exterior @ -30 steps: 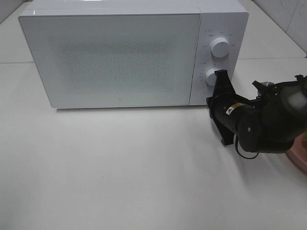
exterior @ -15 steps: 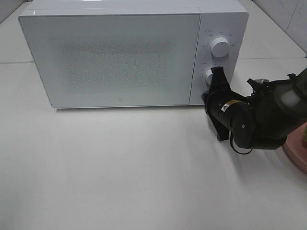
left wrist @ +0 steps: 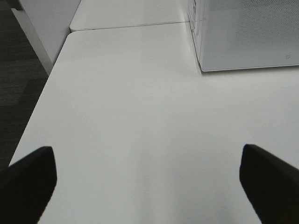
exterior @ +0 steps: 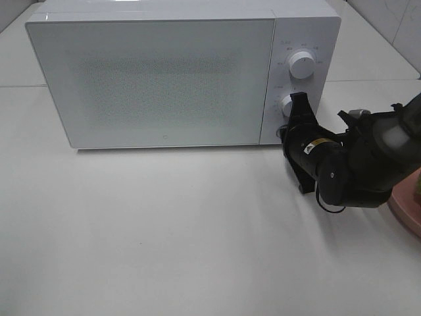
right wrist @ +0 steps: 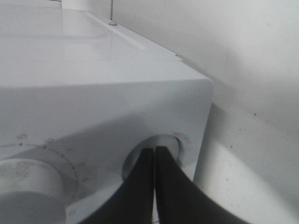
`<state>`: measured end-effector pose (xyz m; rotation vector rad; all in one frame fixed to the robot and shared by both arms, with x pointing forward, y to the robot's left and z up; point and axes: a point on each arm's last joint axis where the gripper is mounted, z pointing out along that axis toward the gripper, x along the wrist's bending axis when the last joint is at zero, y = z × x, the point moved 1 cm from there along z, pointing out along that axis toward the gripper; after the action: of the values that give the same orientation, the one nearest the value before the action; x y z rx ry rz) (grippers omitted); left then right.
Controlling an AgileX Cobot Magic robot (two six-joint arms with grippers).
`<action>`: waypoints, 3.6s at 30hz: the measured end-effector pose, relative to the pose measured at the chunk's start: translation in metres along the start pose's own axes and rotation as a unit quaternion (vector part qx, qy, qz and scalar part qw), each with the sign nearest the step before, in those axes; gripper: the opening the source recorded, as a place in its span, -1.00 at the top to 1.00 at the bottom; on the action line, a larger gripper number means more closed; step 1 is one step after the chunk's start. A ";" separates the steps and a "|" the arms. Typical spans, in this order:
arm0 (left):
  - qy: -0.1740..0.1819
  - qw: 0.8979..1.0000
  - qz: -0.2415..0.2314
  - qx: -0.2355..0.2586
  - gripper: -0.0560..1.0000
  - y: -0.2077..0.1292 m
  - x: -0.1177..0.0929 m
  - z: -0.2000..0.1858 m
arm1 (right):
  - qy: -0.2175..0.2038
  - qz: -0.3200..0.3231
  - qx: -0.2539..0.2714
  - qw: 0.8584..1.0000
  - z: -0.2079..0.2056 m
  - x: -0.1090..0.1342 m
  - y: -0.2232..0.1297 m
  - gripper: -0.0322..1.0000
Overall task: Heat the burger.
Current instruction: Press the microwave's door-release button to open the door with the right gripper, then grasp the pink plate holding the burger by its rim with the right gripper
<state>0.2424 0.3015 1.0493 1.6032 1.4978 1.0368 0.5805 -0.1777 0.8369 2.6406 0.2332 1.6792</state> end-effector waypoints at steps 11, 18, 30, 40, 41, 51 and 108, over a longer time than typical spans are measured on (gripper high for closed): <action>0.000 1.000 0.000 0.000 -0.98 0.000 0.000 0.000 | 0.003 0.004 -0.001 1.000 0.001 0.002 -0.001 0.89; 0.000 1.000 0.000 0.000 -0.98 0.000 0.000 0.000 | -0.002 0.007 0.001 1.000 0.004 0.004 -0.003 0.89; 0.000 1.000 0.000 0.000 -0.98 0.000 0.000 0.000 | -0.003 0.010 -0.001 1.000 0.004 0.004 -0.003 0.89; 0.000 1.000 0.000 0.000 -0.98 0.000 0.000 0.000 | -0.014 0.021 -0.001 1.000 0.012 0.006 -0.003 0.89; 0.000 1.000 0.000 0.000 -0.98 0.000 0.000 0.000 | -0.014 0.021 -0.001 1.000 0.012 0.006 -0.003 0.89; 0.000 1.000 0.000 0.000 -0.98 0.000 0.000 0.000 | -0.017 0.027 -0.001 0.999 0.012 0.006 -0.004 0.89; 0.000 1.000 0.000 0.000 -0.98 0.000 0.000 0.000 | -0.009 0.018 0.024 0.999 -0.030 -0.001 0.005 0.89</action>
<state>0.2424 0.3015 1.0493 1.6032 1.4978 1.0368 0.5532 -0.1854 0.8493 2.7103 0.2312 1.6793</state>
